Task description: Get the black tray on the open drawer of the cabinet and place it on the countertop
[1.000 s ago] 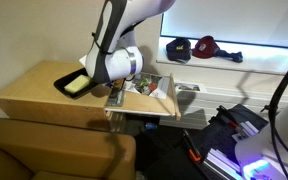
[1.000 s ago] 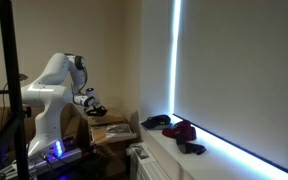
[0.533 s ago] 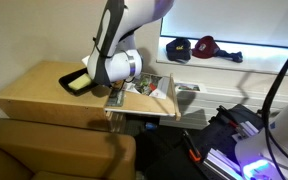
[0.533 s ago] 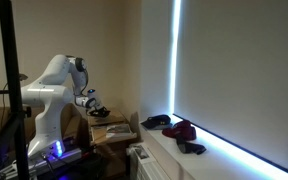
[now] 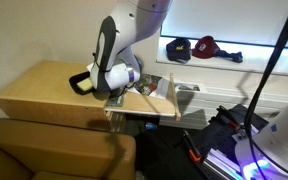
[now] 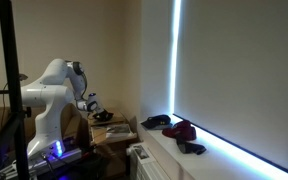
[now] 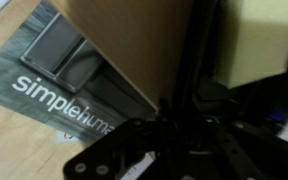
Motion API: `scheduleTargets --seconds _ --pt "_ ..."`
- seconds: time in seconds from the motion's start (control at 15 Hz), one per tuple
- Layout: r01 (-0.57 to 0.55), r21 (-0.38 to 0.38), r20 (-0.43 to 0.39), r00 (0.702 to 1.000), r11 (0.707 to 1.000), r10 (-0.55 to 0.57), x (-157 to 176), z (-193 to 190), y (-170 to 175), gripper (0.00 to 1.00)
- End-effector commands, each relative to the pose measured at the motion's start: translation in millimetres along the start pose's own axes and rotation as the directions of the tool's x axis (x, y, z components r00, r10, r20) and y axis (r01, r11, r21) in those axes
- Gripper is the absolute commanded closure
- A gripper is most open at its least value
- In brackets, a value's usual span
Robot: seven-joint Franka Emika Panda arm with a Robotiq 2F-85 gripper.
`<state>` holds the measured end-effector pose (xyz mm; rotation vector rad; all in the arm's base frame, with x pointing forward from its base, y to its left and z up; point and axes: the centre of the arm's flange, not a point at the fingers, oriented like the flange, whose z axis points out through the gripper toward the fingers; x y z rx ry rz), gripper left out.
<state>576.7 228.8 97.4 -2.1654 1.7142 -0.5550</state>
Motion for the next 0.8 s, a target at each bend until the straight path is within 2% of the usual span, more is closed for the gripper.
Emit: scheduleTargets --seconds 0.0,0.2,0.33,0.4,0.47,0.53,0.6,0.67,0.73 --pt "0.007 -0.146 0.057 0.998 0.989 0.002 -6 -22 -7 0.48" --pt "0.027 -0.246 0.146 0.989 0.969 0.01 -10 -53 -18 0.25" --pt "0.052 -0.302 0.14 0.99 0.952 -0.01 -1 -81 -25 0.1" --pt "0.065 -0.338 0.11 0.994 0.939 -0.03 13 -93 -24 0.04" --pt "0.068 -0.367 0.079 0.996 0.928 -0.042 31 -102 -23 0.01" --pt "0.047 -0.418 0.018 0.999 0.907 -0.043 62 -103 -16 0.0" --pt "0.013 -0.434 -0.047 0.998 0.901 -0.036 93 -96 -2 0.0" --pt "0.046 -0.382 0.016 0.999 0.923 -0.043 51 -83 -22 0.01" --pt "0.025 -0.402 -0.024 0.999 0.915 -0.038 76 -85 -15 0.0"
